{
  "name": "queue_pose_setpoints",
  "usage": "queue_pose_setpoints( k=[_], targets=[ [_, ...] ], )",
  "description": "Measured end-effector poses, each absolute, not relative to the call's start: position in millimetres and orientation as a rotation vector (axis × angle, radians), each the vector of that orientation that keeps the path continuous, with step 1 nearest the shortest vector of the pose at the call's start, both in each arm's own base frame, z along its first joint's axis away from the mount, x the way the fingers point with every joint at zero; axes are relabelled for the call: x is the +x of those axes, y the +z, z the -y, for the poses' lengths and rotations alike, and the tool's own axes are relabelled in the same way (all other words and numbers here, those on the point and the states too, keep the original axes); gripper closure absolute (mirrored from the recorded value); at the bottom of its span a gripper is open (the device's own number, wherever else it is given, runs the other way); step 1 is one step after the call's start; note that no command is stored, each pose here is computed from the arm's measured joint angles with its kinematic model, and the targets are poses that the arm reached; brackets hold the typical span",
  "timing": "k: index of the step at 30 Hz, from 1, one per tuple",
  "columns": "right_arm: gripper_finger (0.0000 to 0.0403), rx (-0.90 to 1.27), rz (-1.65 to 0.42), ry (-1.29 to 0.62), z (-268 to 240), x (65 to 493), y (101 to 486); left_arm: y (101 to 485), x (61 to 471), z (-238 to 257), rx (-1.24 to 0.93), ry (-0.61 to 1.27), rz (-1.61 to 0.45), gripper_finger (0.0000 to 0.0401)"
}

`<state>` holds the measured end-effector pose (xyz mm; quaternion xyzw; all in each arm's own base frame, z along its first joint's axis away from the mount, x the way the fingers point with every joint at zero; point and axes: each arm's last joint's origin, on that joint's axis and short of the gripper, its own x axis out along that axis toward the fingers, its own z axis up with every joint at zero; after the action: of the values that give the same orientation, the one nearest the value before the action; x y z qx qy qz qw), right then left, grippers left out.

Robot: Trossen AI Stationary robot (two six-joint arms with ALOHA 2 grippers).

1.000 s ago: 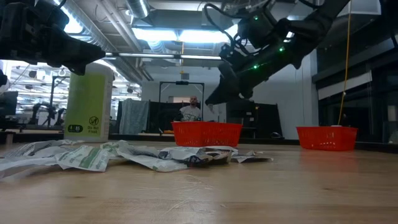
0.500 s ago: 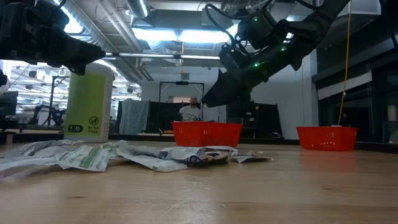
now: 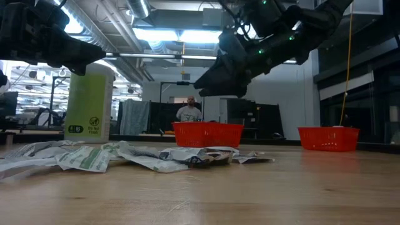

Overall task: Pick & Place First Aid Supplies
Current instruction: Put the orange ointment pack into the red container

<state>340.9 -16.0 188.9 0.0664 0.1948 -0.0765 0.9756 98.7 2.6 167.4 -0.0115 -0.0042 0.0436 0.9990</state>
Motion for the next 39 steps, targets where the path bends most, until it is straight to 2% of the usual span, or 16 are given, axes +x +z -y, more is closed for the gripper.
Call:
queue_pose_setpoints(
  k=[19,31,39],
  targets=[
    [0.0162,0.103,-0.518,0.058,-61.9,330.7,179.2,167.3,98.8,-2.6,-0.023,0.087,0.008,0.0313],
    [0.0162,0.082,-0.542,0.125,-84.9,324.5,177.4,167.3,98.8,-2.6,-0.023,0.087,0.008,0.0313],
    [0.0162,0.124,-0.641,0.104,-94.5,316.5,169.4,167.3,98.7,-2.6,-0.023,0.087,0.008,0.0313]
  ],
)
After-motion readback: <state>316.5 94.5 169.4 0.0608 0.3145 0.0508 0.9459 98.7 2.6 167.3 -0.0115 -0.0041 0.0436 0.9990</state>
